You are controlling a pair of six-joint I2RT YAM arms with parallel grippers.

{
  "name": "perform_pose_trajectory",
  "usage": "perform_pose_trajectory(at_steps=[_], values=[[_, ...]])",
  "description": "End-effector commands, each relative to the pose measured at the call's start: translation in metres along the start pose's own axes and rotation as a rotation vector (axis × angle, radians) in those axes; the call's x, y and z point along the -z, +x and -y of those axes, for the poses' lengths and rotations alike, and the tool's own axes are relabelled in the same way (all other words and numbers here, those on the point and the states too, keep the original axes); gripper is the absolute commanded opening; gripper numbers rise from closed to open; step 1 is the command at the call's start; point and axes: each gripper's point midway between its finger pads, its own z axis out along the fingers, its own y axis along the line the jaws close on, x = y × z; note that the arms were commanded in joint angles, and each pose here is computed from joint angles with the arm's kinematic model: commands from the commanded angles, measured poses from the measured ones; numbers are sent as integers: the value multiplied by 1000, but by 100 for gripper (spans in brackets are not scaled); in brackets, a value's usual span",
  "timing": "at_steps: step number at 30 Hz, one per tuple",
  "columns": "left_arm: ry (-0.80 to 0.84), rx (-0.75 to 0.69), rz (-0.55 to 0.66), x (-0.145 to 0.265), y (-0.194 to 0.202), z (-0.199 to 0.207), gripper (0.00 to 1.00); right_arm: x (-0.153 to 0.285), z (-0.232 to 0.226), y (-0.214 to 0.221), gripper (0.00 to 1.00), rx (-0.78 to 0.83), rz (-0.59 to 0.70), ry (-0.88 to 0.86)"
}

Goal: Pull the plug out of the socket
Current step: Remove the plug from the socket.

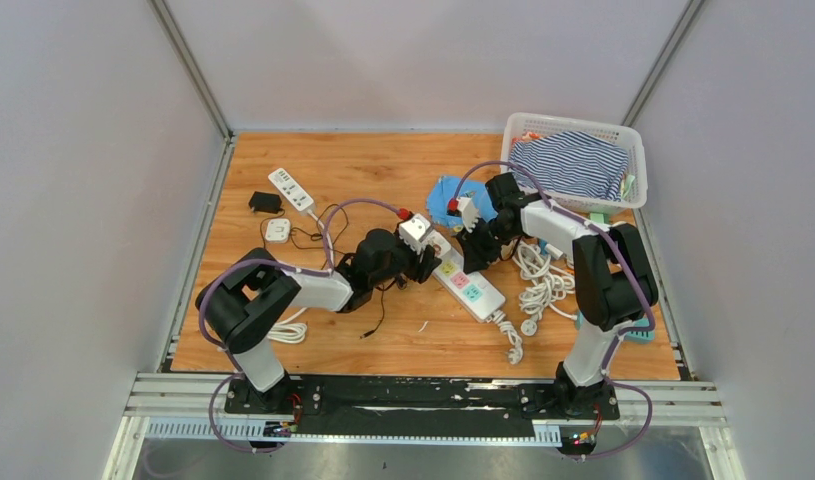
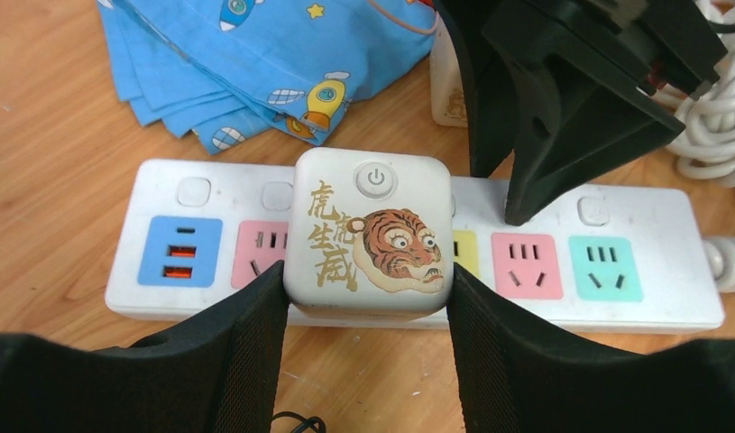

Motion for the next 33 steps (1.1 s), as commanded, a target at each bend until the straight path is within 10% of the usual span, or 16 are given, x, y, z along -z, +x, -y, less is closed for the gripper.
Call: perform_pose_trajectory(at_steps=[1,14,26,33], values=[[-54,-230,87,5,-27,10,0,-20,3,72,37,-35,-257,18],[17,161,132,3,-34,-15,0,-22,4,78,37,-39,-284,20],[-40,-280,223,27,-48,21,0,-24,7,85,37,-50,-316,22],[-89,-182,237,27,-51,9,0,-25,9,89,37,-51,-335,28]])
